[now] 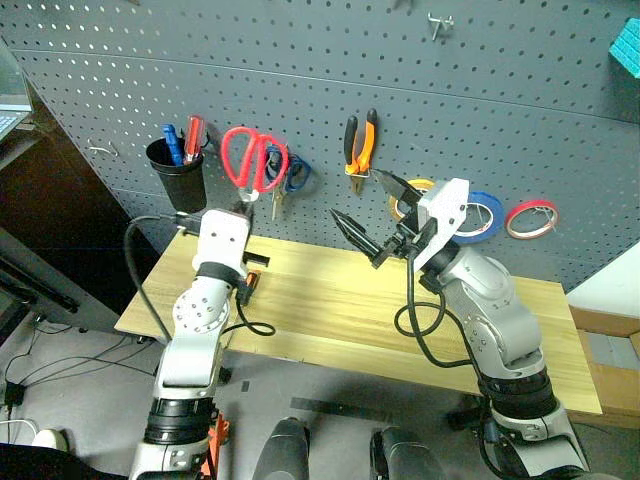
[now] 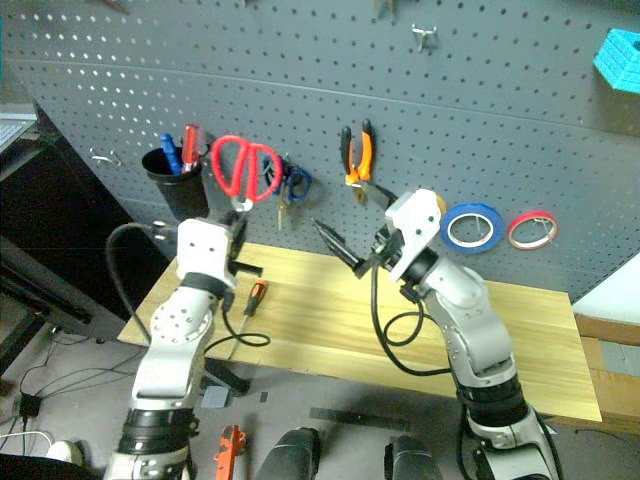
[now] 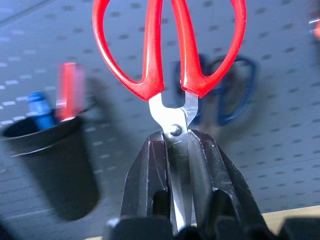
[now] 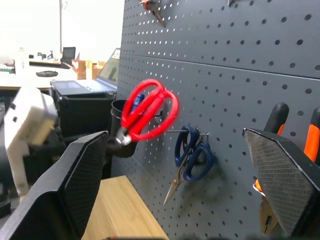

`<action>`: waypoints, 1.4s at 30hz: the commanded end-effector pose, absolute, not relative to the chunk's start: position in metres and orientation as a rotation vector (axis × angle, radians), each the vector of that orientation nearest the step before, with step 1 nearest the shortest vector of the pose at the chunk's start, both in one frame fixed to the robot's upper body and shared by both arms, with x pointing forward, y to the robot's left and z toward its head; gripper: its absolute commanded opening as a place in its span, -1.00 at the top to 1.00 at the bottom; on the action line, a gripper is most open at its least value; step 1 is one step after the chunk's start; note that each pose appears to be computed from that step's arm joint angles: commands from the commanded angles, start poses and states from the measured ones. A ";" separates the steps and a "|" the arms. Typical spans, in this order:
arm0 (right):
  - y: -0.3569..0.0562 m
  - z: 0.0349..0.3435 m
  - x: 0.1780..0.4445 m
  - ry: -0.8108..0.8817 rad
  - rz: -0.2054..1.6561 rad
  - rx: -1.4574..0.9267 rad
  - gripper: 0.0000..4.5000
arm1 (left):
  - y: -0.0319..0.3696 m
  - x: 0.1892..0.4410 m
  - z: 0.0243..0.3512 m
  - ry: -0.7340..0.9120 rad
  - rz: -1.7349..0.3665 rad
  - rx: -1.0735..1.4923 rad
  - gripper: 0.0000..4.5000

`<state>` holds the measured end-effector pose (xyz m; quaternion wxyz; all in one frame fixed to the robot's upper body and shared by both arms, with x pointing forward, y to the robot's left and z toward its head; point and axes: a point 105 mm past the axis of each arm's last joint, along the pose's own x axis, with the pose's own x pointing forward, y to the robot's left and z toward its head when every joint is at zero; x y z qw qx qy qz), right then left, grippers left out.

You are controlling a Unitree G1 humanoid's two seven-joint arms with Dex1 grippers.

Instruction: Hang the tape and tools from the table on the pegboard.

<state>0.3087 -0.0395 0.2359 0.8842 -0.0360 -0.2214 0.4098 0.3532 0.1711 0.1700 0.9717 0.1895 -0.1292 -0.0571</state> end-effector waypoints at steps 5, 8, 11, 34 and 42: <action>-0.043 0.243 0.306 -0.504 0.820 -0.077 -1.00 | 0.157 0.362 0.177 -0.281 -0.175 0.345 0.89; -0.045 0.244 0.307 -0.502 0.811 -0.078 -1.00 | 0.159 0.365 0.174 -0.267 -0.168 0.333 0.89; -0.048 0.243 0.308 -0.495 0.801 -0.080 -1.00 | 0.161 0.369 0.170 -0.241 -0.165 0.320 0.89; -0.041 0.239 0.301 -0.480 0.848 -0.086 -1.00 | 0.162 0.374 0.142 -0.092 -0.166 0.256 -0.99; -0.017 0.187 0.274 -0.275 1.083 -0.126 -1.00 | 0.201 0.316 0.062 0.167 -0.034 0.219 -0.99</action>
